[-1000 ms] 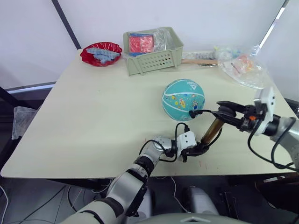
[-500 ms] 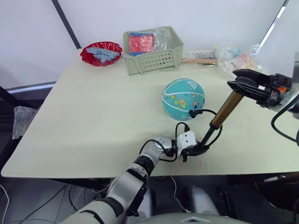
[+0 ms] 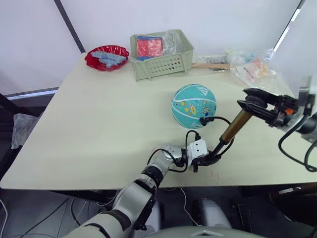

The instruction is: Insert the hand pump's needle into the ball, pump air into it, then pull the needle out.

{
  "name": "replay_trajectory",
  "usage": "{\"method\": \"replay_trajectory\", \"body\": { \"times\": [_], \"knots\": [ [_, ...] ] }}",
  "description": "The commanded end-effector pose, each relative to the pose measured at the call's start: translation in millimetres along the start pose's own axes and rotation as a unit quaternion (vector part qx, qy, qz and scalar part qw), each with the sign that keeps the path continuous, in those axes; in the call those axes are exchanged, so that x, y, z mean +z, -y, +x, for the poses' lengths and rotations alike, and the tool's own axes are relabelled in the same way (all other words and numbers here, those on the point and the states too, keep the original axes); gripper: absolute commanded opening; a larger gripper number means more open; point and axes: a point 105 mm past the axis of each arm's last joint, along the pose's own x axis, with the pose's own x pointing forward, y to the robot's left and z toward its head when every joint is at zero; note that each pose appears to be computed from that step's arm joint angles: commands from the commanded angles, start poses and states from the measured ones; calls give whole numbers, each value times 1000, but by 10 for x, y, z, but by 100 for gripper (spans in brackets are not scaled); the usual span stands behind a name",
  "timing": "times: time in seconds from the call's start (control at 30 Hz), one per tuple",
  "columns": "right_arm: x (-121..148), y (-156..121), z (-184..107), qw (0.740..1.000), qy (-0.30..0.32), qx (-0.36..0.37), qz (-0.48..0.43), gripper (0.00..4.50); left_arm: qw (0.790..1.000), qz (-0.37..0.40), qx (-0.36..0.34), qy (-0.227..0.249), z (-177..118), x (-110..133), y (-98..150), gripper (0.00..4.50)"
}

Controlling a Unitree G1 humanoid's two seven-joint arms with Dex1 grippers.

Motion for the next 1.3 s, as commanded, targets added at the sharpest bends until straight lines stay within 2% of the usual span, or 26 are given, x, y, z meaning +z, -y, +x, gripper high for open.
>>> {"method": "replay_trajectory", "body": {
  "times": [0.03,0.1,0.33,0.53,0.73,0.8,0.9,1.3],
  "knots": [
    [-458,-88,-12,998,-44,-6,43,162,996,-54,-18,-72,-115,-451,200,115],
    [-636,-191,-3,997,-50,-3,65,161,996,-54,-18,-72,-115,-452,201,115],
    [-965,-374,42,994,-67,1,84,161,996,-52,-18,-69,-97,-436,205,115],
    [-1014,-380,62,994,-72,1,79,161,996,-52,-19,-69,-95,-433,205,115],
    [-706,-190,92,998,-43,-4,48,161,996,-51,-18,-69,-93,-434,205,115],
    [-395,-97,108,1000,-15,5,21,161,996,-52,-18,-69,-94,-433,201,115],
    [-120,-20,104,1000,3,10,0,161,996,-53,-19,-69,-87,-443,222,115],
    [618,178,-4,997,39,1,-61,161,995,-61,-14,-72,-85,-460,209,115]
  ]
}}
